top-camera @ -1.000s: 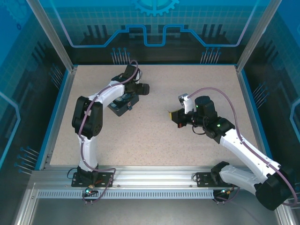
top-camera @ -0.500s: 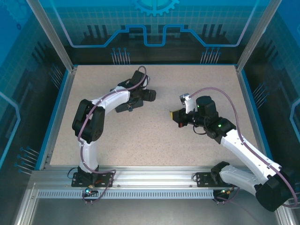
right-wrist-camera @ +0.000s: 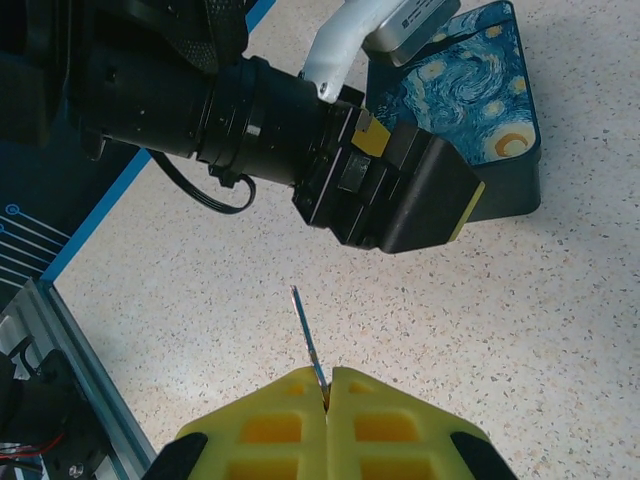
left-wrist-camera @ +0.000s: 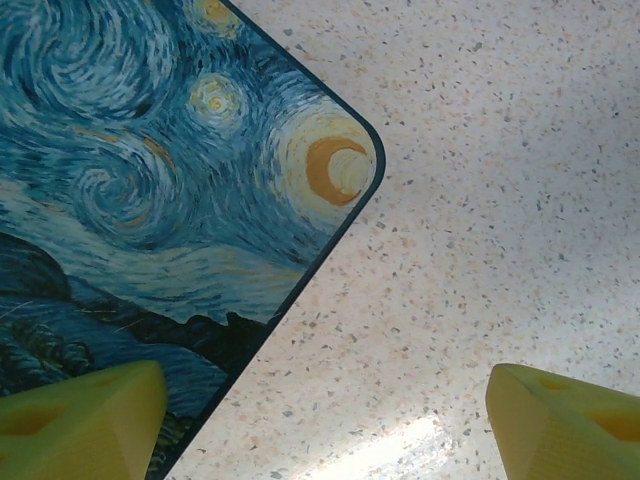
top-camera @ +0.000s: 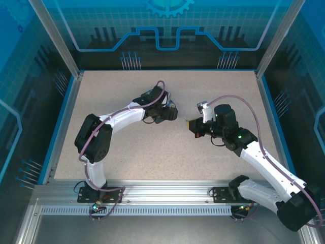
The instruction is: Unlock a padlock with a key
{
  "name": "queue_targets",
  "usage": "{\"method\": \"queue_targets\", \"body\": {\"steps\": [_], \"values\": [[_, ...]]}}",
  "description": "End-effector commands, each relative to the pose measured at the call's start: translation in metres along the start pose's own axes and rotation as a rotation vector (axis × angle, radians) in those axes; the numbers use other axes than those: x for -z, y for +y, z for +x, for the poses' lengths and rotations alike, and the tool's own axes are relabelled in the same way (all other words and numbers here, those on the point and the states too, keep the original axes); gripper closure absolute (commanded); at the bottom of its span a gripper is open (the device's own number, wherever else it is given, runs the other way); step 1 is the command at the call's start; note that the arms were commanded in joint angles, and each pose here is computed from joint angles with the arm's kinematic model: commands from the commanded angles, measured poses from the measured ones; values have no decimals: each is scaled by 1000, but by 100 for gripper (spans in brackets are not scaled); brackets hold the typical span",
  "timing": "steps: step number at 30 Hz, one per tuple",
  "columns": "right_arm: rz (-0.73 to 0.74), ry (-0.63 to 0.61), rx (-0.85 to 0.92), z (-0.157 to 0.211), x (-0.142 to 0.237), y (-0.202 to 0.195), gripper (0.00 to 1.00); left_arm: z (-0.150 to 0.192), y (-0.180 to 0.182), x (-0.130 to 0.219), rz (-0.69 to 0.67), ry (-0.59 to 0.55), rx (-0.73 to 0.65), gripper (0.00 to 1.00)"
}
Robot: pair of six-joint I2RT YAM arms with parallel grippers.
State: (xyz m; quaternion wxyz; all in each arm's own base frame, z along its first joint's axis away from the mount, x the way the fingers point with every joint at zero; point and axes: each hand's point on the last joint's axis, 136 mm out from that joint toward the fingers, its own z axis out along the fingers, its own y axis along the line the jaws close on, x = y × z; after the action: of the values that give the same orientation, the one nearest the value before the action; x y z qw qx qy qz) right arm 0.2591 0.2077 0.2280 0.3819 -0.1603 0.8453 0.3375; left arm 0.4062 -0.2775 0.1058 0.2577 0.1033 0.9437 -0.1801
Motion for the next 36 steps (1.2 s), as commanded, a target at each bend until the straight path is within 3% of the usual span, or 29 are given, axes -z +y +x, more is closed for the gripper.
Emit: {"method": "queue_targets", "body": {"steps": [1, 7, 14, 24, 36], "values": [[22, 4, -19, 3, 5, -5, 100, -21, -21, 25, 76, -27, 1, 14], [31, 0, -27, 6, 7, -8, 100, -53, -1, 32, 24, -77, 0, 13], [44, -4, -30, 7, 11, -11, 100, -53, 32, 5, -60, -30, -7, 13], [85, 0, -55, 13, 18, -20, 100, -15, 30, -13, -42, 80, 17, 16], [103, -2, -72, 10, 21, -24, 100, 37, -17, 3, 46, 145, 40, 17]]}}
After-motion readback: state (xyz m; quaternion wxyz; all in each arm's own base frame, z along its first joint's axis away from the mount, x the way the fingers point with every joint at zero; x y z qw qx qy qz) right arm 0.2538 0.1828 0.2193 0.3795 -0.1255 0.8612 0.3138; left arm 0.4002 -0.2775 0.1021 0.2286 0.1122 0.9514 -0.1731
